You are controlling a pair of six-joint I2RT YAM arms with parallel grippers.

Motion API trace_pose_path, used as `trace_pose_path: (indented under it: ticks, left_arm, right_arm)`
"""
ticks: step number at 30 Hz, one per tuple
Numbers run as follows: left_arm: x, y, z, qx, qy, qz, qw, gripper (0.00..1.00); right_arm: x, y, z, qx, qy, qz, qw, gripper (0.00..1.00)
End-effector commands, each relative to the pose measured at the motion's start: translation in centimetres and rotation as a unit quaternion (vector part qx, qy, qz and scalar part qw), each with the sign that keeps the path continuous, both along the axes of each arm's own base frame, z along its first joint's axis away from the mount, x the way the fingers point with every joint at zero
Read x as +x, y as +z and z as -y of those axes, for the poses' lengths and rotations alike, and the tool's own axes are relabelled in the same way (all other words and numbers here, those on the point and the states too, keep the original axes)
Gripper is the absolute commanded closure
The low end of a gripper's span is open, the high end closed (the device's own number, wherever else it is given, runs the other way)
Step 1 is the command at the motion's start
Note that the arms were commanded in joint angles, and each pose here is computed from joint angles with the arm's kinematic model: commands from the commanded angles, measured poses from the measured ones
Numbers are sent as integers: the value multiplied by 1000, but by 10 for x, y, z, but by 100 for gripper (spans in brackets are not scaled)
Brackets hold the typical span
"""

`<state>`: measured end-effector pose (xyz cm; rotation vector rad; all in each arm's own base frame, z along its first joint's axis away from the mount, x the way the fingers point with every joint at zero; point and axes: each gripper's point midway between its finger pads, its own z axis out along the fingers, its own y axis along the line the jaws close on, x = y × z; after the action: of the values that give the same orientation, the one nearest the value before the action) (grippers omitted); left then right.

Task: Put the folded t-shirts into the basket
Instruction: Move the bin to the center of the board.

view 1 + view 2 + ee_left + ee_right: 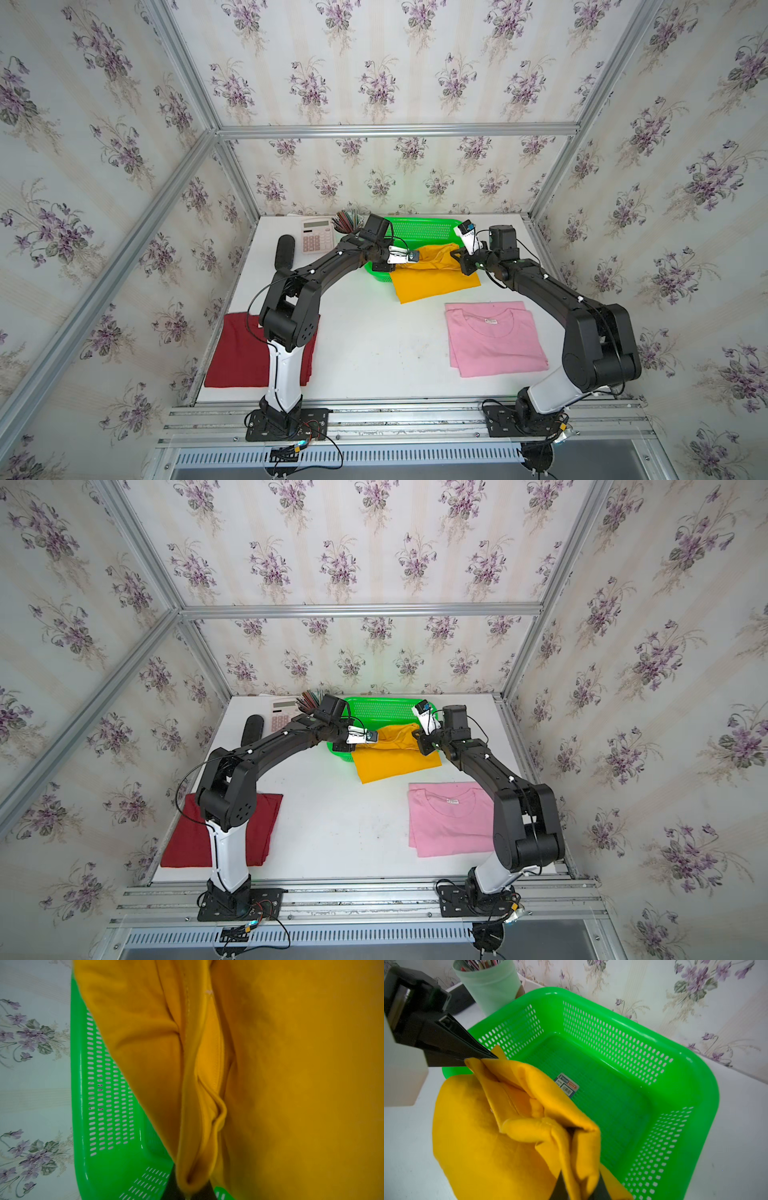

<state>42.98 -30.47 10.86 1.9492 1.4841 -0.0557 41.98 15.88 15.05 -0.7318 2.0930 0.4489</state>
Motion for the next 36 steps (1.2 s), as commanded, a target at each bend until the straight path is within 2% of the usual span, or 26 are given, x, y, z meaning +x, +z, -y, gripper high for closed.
trace_pose_path:
  ticks: [1, 7, 12, 16, 19, 24, 29, 36]
  left_arm:
    - [-21, -8, 1, -9, -17, -27, 999, 100]
    - [-63, -21, -12, 14, -38, -106, 994, 100]
    - [-106, -20, -27, 42, -31, -170, 984, 100]
    - [-147, -1, -36, 19, -29, -200, 979, 100]
    - [-167, 17, -44, 8, -27, -212, 977, 100]
    - [-166, 38, -56, 25, 1, -198, 980, 100]
    - [-154, 48, -66, 56, 39, -194, 979, 100]
    - [-152, 74, -61, 17, 64, -188, 980, 100]
  right_arm:
    - [-3, -7, 1, 4, -7, -8, 1000, 100]
    - [-19, -11, -3, 32, -10, -49, 998, 100]
    - [-47, -19, -4, 66, -15, -88, 994, 100]
    - [-73, -6, -6, 94, -8, -75, 993, 100]
    - [-85, 11, -8, 107, 5, -53, 993, 100]
    - [-92, 43, -22, 128, 57, -31, 990, 100]
    - [-76, 49, -29, 111, 69, -43, 990, 100]
    - [-71, 48, -46, 106, 87, -62, 989, 100]
